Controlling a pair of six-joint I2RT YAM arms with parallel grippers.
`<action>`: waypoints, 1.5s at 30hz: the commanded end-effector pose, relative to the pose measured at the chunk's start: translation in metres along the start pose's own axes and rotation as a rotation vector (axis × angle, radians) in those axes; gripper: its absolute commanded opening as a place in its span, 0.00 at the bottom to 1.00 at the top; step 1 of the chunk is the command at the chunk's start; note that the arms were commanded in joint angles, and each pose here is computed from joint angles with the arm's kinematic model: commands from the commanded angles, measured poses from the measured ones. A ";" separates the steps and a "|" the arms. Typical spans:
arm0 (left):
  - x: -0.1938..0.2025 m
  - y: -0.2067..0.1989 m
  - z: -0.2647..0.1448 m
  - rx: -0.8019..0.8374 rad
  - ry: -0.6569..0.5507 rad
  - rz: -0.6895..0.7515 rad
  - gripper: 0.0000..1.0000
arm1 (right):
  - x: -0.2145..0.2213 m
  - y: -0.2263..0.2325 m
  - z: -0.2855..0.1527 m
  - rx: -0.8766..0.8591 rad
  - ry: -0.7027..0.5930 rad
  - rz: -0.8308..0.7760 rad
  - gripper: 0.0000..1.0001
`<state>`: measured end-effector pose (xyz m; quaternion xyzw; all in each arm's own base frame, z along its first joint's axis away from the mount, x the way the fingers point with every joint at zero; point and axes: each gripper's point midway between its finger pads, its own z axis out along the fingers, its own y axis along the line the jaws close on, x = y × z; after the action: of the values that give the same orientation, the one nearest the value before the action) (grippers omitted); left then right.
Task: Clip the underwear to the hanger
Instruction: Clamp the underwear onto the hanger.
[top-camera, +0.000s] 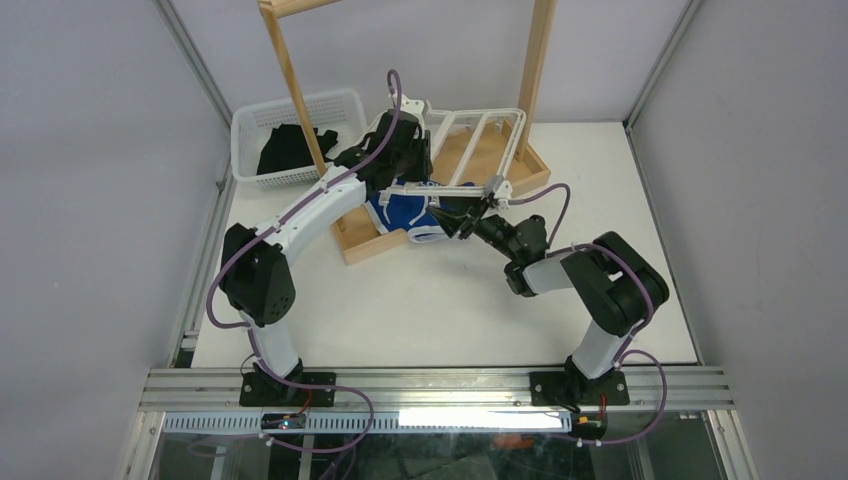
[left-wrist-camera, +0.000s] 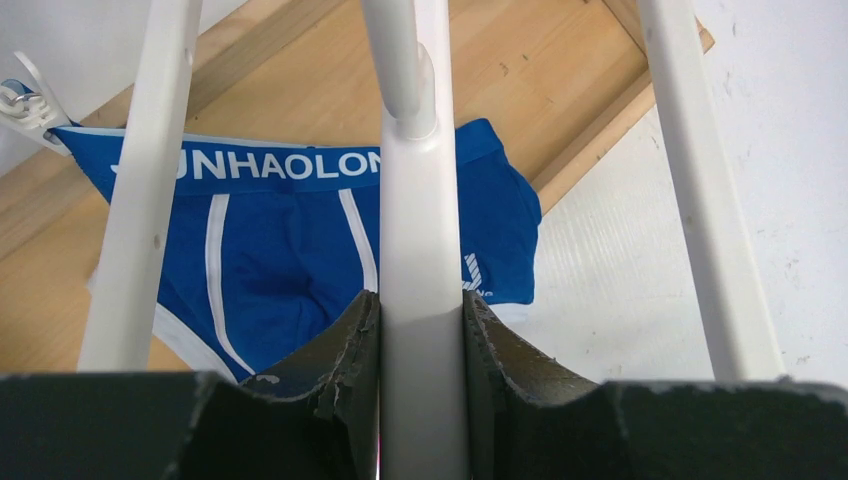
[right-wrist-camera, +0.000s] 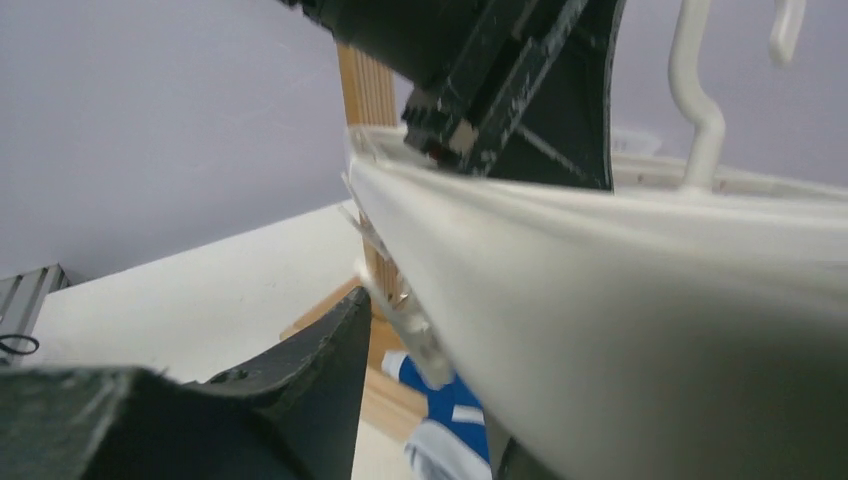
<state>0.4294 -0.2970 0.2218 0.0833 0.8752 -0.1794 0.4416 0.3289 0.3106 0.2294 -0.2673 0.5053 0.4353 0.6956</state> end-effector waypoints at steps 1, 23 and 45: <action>-0.059 -0.029 -0.017 0.111 -0.199 0.005 0.00 | -0.021 0.009 -0.012 0.022 -0.086 0.016 0.00; -0.066 -0.034 -0.026 0.138 -0.220 0.005 0.00 | -0.042 0.020 0.004 -0.089 -0.131 -0.160 0.67; -0.068 -0.035 -0.030 0.145 -0.228 0.008 0.00 | -0.049 0.021 0.017 -0.126 -0.154 -0.153 0.39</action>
<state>0.4247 -0.3082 0.2081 0.0946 0.8806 -0.2001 0.4189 0.3358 0.3099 0.2405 -0.2991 0.4781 0.4018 0.7215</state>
